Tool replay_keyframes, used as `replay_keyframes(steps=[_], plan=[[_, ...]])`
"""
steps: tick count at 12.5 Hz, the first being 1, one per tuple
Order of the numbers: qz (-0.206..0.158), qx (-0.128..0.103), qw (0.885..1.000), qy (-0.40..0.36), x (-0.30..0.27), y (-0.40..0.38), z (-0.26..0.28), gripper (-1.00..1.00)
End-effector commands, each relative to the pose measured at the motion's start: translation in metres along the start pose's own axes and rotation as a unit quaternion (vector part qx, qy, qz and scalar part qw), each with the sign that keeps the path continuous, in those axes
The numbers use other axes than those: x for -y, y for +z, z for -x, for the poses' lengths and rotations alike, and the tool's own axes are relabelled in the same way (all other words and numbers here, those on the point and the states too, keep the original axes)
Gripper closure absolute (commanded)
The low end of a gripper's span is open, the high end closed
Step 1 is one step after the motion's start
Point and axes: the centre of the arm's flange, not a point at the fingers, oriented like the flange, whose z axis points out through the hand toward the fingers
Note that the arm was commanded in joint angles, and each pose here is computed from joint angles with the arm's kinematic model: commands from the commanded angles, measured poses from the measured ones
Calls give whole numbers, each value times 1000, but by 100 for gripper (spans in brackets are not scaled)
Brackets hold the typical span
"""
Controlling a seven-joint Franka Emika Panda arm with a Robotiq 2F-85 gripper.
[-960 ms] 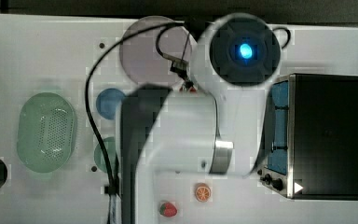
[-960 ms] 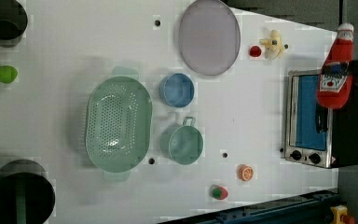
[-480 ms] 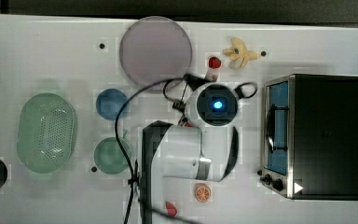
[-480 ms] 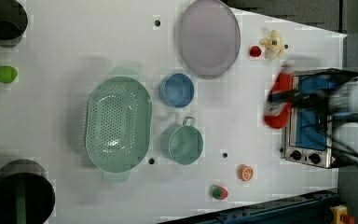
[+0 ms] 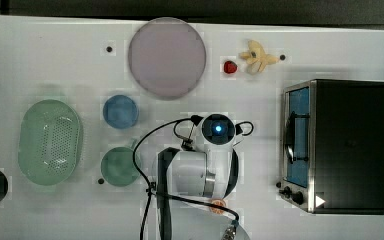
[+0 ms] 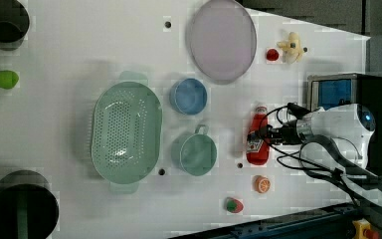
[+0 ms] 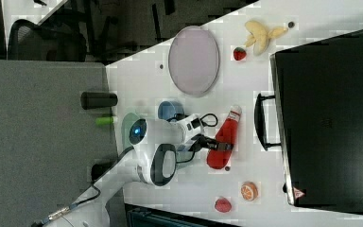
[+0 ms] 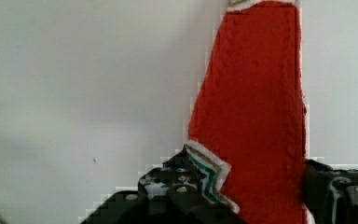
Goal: Pick ketchup from plate and place it on table.
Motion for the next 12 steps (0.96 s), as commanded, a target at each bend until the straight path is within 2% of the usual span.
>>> replay_keyframes(steps=[1, 3, 4, 5, 8, 9, 10, 11, 12], plan=[[-26, -95, 995, 30, 10, -54, -29, -25], [-28, -103, 994, 28, 12, -61, -30, -68], [-32, -116, 992, 26, 15, -75, -32, -90], [-36, -133, 990, 23, 18, -94, -33, -100], [-54, -204, 977, 12, 32, -180, -35, -100], [-62, -219, 973, 22, 37, -209, -33, -100], [-70, -223, 971, 48, 41, -236, -31, -100], [-75, -211, 971, 82, 45, -260, -27, -100], [-74, -188, 973, 115, 48, -280, -21, -100]])
